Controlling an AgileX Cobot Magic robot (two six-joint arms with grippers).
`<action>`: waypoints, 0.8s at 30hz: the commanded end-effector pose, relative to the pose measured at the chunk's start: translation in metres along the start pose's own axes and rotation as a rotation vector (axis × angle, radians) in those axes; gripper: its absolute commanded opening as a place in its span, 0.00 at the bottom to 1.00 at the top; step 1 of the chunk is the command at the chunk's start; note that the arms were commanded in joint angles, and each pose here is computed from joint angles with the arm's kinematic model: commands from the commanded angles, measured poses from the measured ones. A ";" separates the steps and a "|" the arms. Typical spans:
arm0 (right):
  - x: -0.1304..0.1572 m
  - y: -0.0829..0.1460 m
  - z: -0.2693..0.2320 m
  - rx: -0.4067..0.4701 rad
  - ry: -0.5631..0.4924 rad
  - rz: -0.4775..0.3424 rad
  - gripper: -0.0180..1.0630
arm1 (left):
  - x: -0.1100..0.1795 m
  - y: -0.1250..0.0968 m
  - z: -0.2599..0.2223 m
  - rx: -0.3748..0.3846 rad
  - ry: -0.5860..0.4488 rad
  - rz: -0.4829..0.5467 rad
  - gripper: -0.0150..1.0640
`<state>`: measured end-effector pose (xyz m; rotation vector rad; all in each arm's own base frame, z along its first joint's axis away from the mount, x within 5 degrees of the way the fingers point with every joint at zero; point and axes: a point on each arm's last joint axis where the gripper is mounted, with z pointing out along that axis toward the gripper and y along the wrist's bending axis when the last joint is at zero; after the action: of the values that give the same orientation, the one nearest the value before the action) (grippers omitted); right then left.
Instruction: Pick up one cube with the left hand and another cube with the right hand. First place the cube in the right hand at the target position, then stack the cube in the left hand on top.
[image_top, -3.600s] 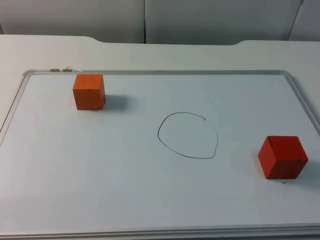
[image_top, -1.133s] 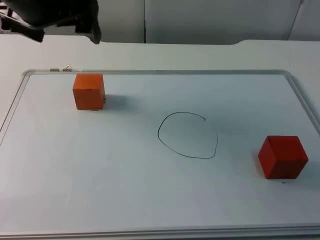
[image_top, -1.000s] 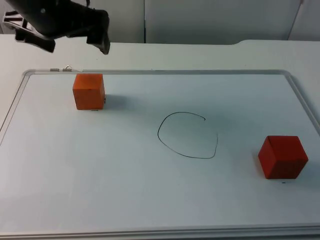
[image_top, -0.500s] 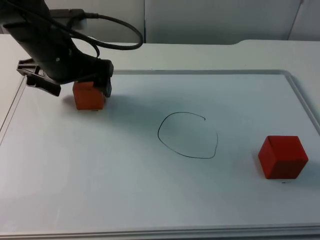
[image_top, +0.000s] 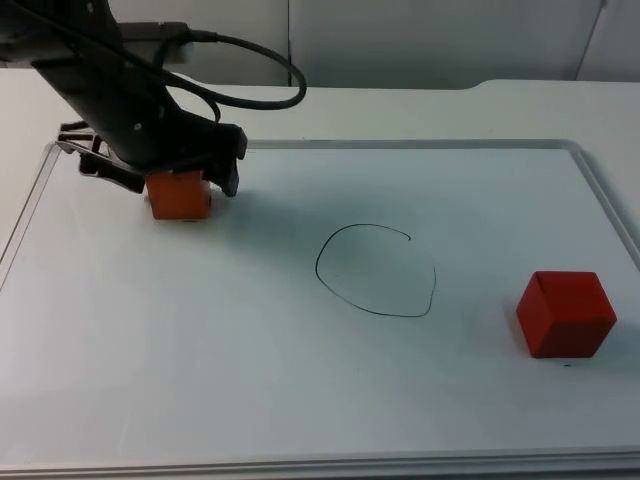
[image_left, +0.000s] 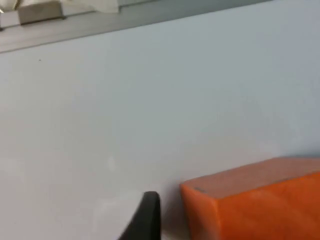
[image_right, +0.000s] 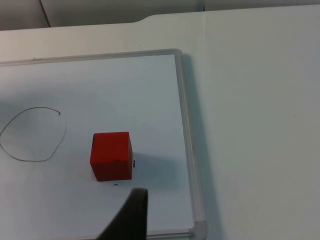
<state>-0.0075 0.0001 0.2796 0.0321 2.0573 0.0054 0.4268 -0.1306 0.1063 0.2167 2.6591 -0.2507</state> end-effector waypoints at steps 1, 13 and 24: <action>0.001 0.000 0.001 0.008 -0.005 0.000 0.99 | -0.001 -0.002 0.001 0.004 -0.014 -0.010 0.68; 0.001 0.000 0.001 0.008 -0.005 0.000 0.99 | -0.028 -0.015 -0.078 0.034 -0.100 0.024 0.01; 0.001 0.000 0.001 0.008 -0.005 0.000 0.99 | -0.029 -0.031 -0.324 0.018 -0.577 0.151 0.01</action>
<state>-0.0075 0.0001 0.2796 0.0321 2.0573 0.0054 0.3415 -0.1040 0.3692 0.2999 2.1475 -0.2497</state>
